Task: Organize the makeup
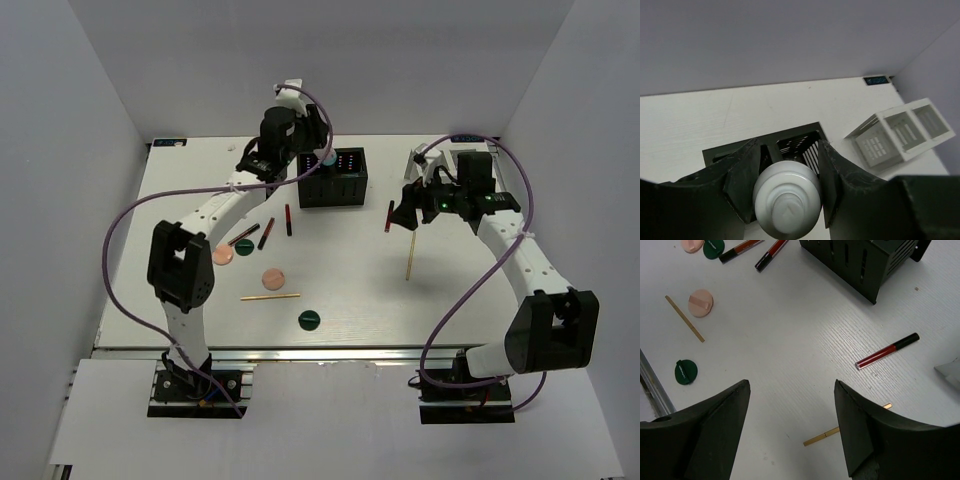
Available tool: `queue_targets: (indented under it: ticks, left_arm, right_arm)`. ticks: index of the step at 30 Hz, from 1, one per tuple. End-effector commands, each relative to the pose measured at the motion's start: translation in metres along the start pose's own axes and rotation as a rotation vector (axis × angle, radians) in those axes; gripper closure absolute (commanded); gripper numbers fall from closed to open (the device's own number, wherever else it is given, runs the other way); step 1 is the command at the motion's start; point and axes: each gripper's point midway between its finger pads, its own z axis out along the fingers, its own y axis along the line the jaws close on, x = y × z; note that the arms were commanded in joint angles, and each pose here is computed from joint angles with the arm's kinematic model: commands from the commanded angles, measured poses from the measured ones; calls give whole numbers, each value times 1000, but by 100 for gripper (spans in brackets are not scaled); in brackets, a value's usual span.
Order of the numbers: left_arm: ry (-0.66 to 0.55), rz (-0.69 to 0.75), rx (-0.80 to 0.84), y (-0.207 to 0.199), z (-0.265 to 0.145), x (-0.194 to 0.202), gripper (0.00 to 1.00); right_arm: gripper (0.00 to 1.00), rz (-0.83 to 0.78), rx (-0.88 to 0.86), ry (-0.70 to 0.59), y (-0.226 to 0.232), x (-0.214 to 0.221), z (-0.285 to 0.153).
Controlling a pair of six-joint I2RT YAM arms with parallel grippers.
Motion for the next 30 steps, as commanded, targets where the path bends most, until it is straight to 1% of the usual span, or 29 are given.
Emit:
queue_targets:
  ticks: [1,11,14,19,20,21,23,24,25,27,28,30]
  left_arm:
    - [-74,26,-53,9,8,-25,100]
    - [-48,74,-95,20,20,-13,100]
    - [-22,88,-109,26,21,-2,100]
    - [55,113,-121,35,27,31,100]
    - [63,117,-123,37,28,35,98]
    - [75,128,-126,38,29,41,90]
    - [79,136,-129,40,30,44,84]
    - [82,140,-132,41,30,45,78]
    - [83,142,-133,41,30,45,62]
    - [82,145,-136,41,31,46,48]
    - [81,147,-134,40,31,46,39]
    - [89,151,-136,40,31,46,34]
  right_arm:
    - [27,-25,-6,-45,5,-11,-8]
    - [26,-3,-10,-42,4,-6,-9]
    - [26,1,-11,-38,4,-4,-9]
    - [26,2,-17,-34,3,-4,-7]
    - [26,3,-16,-35,3,-4,-7]
    - [26,1,-16,-34,3,-4,-7]
    - [25,1,-14,-30,2,-3,-7]
    - [24,4,-16,-27,3,-1,-6]
    - [24,3,-17,-25,3,-1,-6]
    - [24,4,-19,-22,3,1,-6]
    - [24,5,-18,-19,3,2,-5]
    - [23,8,-18,-15,2,3,-5]
